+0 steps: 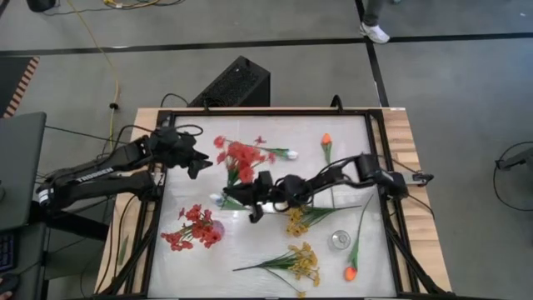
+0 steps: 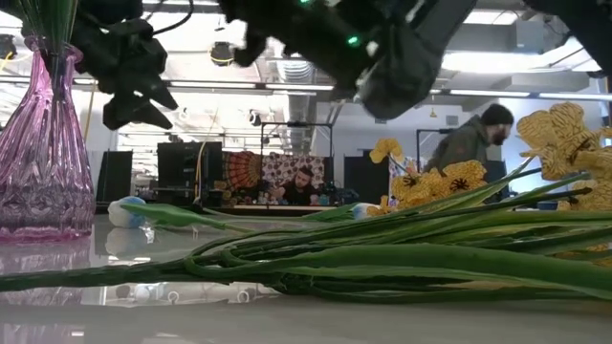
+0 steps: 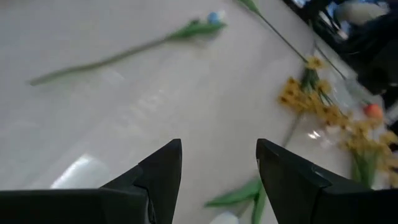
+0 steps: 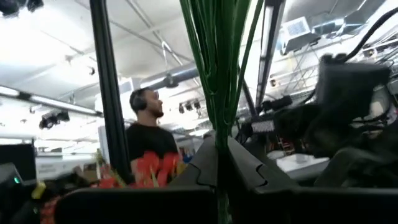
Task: Sort flowers into vase by color
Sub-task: Put the red flowers into the purple vase
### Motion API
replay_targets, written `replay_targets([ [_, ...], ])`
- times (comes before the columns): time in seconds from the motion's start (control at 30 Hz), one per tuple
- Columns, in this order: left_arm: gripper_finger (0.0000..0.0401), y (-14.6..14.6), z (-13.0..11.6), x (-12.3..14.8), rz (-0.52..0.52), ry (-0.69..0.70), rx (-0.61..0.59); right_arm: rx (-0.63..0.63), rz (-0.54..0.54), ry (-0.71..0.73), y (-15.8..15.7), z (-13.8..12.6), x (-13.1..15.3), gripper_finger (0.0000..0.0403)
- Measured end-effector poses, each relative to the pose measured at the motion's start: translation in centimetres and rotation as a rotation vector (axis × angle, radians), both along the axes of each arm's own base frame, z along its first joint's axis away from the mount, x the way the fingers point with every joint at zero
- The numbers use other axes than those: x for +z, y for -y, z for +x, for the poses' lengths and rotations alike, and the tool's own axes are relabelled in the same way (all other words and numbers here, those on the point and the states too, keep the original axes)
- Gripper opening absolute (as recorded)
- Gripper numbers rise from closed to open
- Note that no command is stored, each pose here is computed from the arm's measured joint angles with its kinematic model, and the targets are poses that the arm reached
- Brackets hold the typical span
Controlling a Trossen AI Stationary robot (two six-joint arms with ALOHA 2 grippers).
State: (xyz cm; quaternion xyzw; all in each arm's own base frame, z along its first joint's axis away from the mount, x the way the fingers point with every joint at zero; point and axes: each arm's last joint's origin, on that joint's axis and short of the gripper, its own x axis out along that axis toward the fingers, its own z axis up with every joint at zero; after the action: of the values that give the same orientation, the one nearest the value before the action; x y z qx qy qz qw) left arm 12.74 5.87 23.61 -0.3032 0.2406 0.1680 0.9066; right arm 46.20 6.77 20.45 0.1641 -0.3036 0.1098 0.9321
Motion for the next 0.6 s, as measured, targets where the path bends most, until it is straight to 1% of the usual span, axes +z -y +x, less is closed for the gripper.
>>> replay_targets([
  [0.1, 0.0194, 0.3, 0.0, -0.4, -0.003, -0.011, -0.049, -0.018, 0.010, 0.021, -1.0, 1.6, -0.6, 0.0033],
  [0.17, 0.0194, 0.4, 0.0, -0.3, 0.004, -0.003, -0.092, -0.051, 0.012, 0.033, -1.4, 2.3, -0.9, 0.0033],
  [0.27, 0.0194, 0.5, 0.1, -0.2, 0.006, 0.014, -0.140, -0.118, 0.016, 0.016, -2.0, 3.1, -2.2, 0.0033],
  [0.33, 0.0194, 0.5, 0.1, -0.3, 0.001, 0.016, -0.159, -0.144, 0.023, 0.001, -2.1, 3.3, -2.8, 0.0033],
  [0.47, 0.0194, 0.6, 0.1, -0.2, -0.013, 0.026, -0.189, -0.169, 0.031, -0.044, -2.6, 3.5, -2.9, 0.0033],
  [0.6, 0.0194, 0.7, 0.1, -0.2, -0.025, 0.030, -0.201, -0.170, 0.022, -0.036, -3.0, 3.4, -3.0, 0.0033],
])
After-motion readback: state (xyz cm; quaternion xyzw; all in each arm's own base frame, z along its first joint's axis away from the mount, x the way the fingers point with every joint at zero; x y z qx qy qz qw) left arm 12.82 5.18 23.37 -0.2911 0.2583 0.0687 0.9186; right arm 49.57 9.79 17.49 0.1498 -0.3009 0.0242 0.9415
